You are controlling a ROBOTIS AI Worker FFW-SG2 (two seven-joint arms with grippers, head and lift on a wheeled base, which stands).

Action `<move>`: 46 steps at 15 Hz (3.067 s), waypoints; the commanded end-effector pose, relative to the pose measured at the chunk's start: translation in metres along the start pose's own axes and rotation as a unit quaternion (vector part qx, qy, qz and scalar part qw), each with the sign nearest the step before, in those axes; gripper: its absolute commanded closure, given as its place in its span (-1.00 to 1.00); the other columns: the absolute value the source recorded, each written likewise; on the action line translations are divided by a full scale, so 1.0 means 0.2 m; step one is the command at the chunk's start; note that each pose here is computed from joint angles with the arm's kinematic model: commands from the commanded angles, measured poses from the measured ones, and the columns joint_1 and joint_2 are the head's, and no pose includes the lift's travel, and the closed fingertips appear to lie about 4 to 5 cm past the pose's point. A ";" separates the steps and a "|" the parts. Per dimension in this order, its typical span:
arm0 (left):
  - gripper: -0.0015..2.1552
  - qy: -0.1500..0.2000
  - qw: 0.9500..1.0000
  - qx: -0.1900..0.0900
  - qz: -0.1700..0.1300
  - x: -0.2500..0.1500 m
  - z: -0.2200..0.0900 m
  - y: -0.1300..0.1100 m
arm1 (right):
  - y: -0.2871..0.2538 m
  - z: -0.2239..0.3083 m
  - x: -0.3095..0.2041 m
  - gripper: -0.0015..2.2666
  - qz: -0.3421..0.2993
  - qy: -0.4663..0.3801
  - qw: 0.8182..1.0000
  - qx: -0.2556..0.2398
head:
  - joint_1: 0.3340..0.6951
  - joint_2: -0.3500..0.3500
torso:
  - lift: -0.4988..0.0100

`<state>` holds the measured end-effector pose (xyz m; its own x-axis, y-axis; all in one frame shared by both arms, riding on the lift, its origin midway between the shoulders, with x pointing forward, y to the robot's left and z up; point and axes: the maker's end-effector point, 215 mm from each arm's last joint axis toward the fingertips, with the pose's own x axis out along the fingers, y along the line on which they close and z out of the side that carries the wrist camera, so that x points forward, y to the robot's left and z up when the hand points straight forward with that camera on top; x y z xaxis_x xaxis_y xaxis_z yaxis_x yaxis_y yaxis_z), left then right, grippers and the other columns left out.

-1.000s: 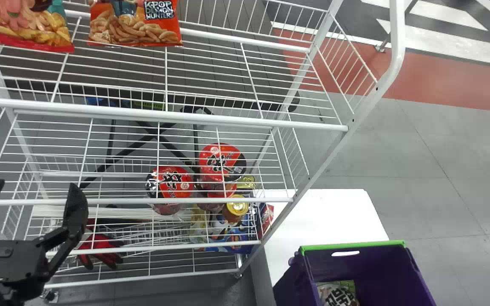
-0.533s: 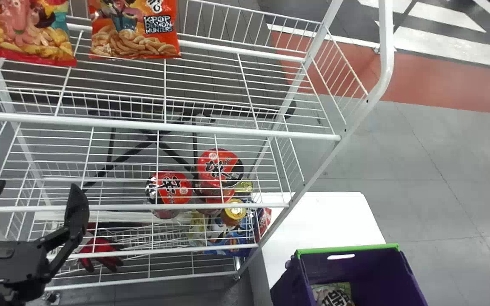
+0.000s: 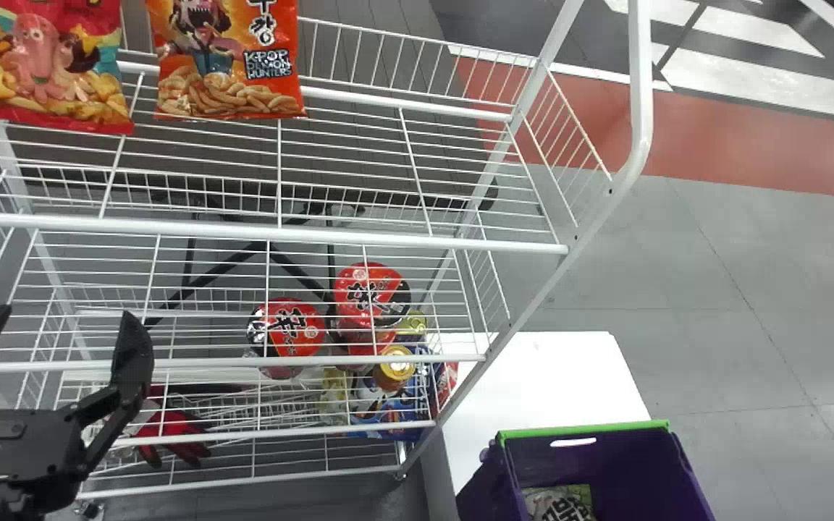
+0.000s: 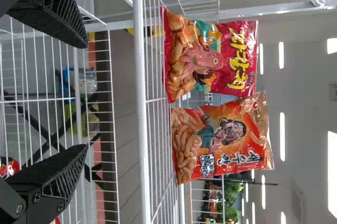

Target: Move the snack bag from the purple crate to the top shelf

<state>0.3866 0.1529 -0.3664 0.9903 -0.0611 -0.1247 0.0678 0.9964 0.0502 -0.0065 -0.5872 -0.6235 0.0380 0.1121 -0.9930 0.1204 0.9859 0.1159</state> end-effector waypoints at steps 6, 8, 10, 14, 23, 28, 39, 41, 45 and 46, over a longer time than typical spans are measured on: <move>-0.86 -0.002 1.000 -0.003 0.006 0.01 0.01 0.02 | -0.01 0.08 -0.01 0.25 0.000 -0.007 1.000 0.005 | 1.00 -1.00 | 0.51; -0.86 -0.002 1.000 -0.002 0.008 0.01 0.01 0.03 | -0.01 0.11 -0.02 0.25 0.001 -0.012 1.000 0.004 | 1.00 -1.00 | 0.54; -0.86 -0.003 1.000 -0.002 0.009 0.01 0.02 0.04 | -0.01 0.12 -0.03 0.25 0.002 -0.014 1.000 0.004 | 1.00 -1.00 | 0.57; -0.86 -0.003 1.000 -0.003 0.008 0.00 0.02 0.03 | -0.01 0.13 -0.03 0.25 0.003 -0.016 1.000 0.001 | 1.00 -1.00 | 0.63; -0.86 -0.007 1.000 -0.003 0.010 -0.01 0.04 0.04 | -0.02 0.13 -0.03 0.25 0.002 -0.017 1.000 -0.003 | 1.00 -1.00 | 0.77; -0.86 -0.007 1.000 -0.004 0.014 -0.02 0.05 0.05 | -0.02 0.17 -0.03 0.25 0.004 -0.024 1.000 -0.013 | 1.00 -1.00 | 0.85; -0.86 -0.020 1.000 -0.010 0.021 -0.04 0.09 0.06 | 0.00 0.21 -0.07 0.25 0.019 -0.040 0.999 -0.009 | 1.00 -1.00 | 0.99; -0.86 -0.019 1.000 -0.010 0.021 -0.04 0.08 0.06 | 0.00 0.22 -0.07 0.25 0.025 -0.045 0.999 -0.013 | 1.00 -1.00 | 1.00; -0.86 -0.013 1.000 -0.010 0.019 -0.04 0.06 0.05 | 0.07 0.31 -0.16 0.25 0.046 -0.079 0.996 -0.010 | 1.00 -1.00 | 0.96; -0.86 -0.012 1.000 -0.010 0.020 -0.04 0.05 0.05 | 0.11 0.38 -0.24 0.25 0.055 -0.106 0.993 -0.020 | 1.00 -1.00 | 0.96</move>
<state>0.3807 0.1629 -0.3528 0.9952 -0.0220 -0.0950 0.0254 0.9990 0.0357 0.0534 -0.5830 -0.5890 0.1973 0.1967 -0.9604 0.0861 0.9724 0.2169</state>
